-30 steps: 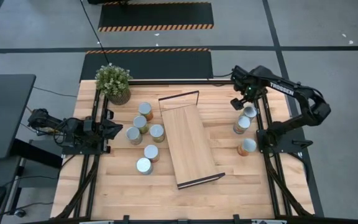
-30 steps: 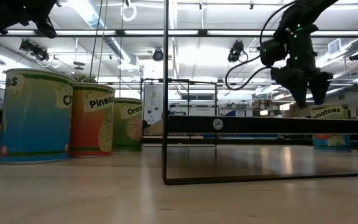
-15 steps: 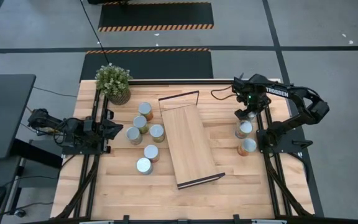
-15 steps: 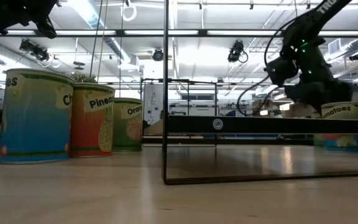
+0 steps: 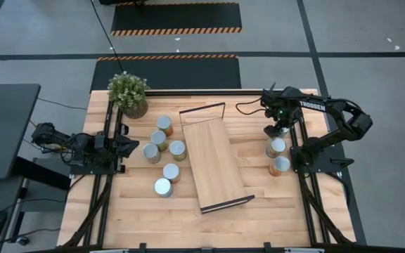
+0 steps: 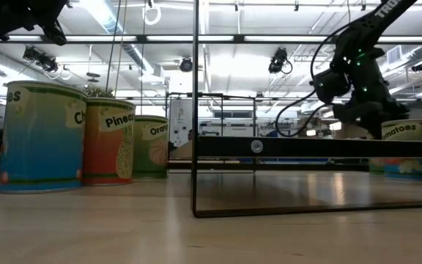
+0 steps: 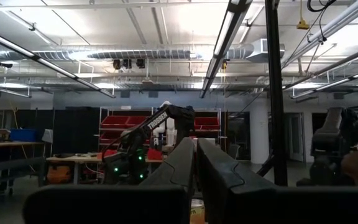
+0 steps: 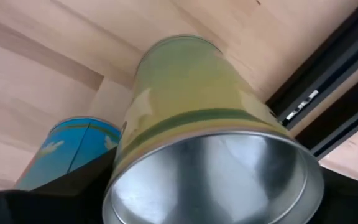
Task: Pick and place cans onto a shelf
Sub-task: Put the right canned oranges on the shelf
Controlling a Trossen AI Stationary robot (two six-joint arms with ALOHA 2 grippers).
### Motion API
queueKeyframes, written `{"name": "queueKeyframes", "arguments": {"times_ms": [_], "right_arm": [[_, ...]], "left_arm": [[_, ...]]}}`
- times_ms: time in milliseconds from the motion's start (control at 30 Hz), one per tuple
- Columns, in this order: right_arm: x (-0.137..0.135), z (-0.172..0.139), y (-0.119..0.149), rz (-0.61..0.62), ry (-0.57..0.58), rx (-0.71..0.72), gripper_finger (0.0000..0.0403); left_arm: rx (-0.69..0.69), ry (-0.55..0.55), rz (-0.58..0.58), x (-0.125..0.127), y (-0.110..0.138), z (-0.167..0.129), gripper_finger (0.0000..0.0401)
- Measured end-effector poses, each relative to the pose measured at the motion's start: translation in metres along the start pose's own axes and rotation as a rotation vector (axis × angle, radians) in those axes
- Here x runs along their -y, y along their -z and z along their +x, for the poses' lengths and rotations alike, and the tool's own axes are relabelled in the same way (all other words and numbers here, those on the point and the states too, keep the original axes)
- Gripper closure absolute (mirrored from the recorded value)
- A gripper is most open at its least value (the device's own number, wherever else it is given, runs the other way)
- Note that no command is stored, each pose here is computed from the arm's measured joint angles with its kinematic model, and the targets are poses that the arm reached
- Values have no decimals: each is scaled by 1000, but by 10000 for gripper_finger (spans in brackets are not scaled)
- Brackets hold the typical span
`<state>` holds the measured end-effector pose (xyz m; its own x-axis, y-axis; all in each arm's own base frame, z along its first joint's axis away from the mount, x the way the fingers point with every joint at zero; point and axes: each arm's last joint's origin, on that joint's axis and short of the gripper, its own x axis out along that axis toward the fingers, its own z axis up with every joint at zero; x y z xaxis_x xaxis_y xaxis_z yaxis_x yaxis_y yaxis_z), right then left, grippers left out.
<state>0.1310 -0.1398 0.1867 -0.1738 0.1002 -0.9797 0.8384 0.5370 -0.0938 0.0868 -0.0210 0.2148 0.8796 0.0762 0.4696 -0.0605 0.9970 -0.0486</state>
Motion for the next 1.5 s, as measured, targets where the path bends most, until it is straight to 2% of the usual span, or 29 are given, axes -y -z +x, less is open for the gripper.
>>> {"name": "queueKeyframes", "arguments": {"times_ms": [467, 833, 1200, 1500], "right_arm": [[-24, -5, 1, -116, 9, 54, 85], [-63, -46, 2, -254, 26, 211, 85], [-97, -82, 16, -345, 21, 333, 85], [-123, -84, 38, -404, 1, 357, 85]], "left_arm": [[-2, -15, 2, 0, 0, 0, 374], [-2, -15, 2, 0, 0, 0, 374], [-2, -15, 2, 0, 0, 0, 374], [-2, -15, 2, 0, 0, 0, 374]]}}
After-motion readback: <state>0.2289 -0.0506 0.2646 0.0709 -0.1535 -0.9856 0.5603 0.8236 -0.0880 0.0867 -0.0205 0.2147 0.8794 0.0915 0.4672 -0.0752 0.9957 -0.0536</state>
